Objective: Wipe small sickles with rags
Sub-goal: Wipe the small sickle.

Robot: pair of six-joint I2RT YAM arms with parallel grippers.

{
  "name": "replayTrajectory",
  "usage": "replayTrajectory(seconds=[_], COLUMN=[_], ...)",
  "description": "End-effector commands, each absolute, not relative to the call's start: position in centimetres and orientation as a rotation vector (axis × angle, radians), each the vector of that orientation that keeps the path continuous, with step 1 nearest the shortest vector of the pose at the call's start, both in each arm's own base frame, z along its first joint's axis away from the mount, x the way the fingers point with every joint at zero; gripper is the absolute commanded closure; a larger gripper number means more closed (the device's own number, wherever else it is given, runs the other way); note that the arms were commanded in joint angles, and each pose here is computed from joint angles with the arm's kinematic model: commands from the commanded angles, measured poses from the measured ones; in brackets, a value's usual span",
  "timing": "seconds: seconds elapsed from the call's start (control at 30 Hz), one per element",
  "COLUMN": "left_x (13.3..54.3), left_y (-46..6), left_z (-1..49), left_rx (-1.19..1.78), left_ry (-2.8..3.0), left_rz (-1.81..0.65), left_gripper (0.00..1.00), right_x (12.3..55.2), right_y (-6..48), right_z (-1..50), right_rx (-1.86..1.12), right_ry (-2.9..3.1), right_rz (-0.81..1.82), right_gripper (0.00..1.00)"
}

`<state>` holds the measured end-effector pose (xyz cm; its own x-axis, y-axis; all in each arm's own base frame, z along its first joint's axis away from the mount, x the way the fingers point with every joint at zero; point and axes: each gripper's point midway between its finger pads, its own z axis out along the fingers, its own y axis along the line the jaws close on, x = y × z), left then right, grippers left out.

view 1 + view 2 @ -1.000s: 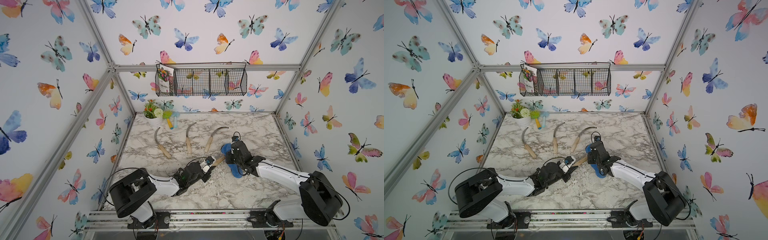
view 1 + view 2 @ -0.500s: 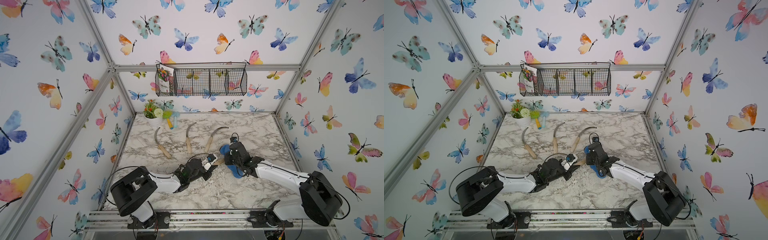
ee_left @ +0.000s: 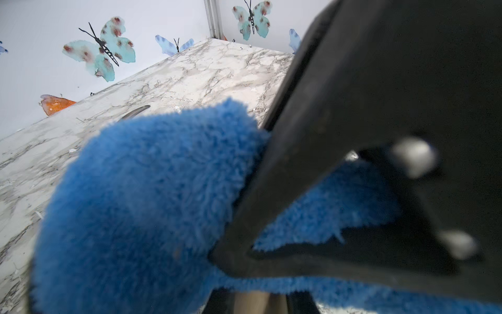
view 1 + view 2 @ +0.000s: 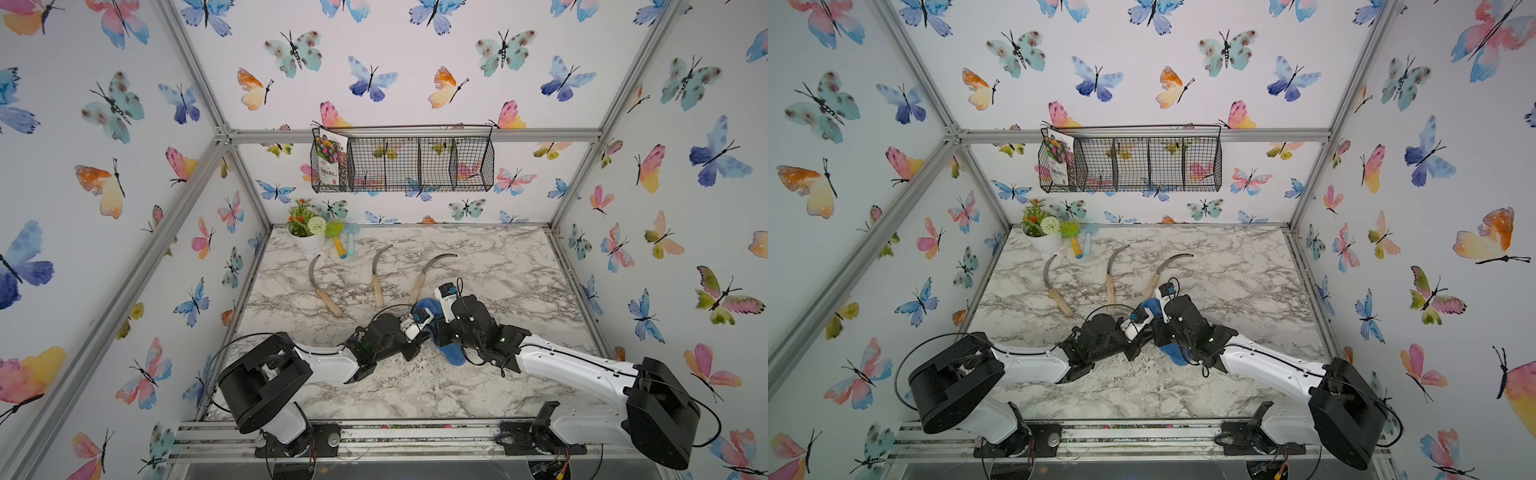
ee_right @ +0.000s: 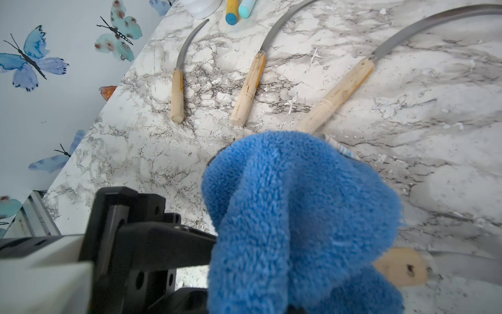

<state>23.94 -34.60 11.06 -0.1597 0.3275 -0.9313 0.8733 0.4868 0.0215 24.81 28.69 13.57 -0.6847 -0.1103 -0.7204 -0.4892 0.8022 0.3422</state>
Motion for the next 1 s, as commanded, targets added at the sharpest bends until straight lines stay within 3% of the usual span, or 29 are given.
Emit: replayTrajectory(seconds=[0.0, 0.33, 0.63, 0.87, 0.97], left_x=[24.0, 23.1, 23.1, 23.1, 23.1], left_y=[-34.4, -34.3, -34.3, -34.4, -34.4], left_z=[11.8, 12.4, 12.4, 12.5, 12.4], left_rx=[1.021, 1.039, 1.038, 1.040, 1.041], left_ry=[1.702, 1.674, 1.679, 1.673, 1.673], left_rz=[-0.675, -0.716, -0.714, -0.718, -0.718], left_gripper=[1.00, 1.00, 1.00, 1.00, 1.00], right_x=[25.6, 29.2, 27.2, 23.1, 22.8], right_y=[27.3, 19.5, 25.0, 30.1, 30.0], right_z=[11.5, 8.4, 11.1, 14.0, 14.1], right_rx=[-0.390, -0.116, -0.306, -0.507, -0.496], right_ry=[2.301, 2.371, 2.316, 2.191, 2.183], right_rz=[0.573, 0.337, 0.484, 0.852, 0.884], right_gripper=[0.97, 0.97, 0.97, 0.97, 0.97])
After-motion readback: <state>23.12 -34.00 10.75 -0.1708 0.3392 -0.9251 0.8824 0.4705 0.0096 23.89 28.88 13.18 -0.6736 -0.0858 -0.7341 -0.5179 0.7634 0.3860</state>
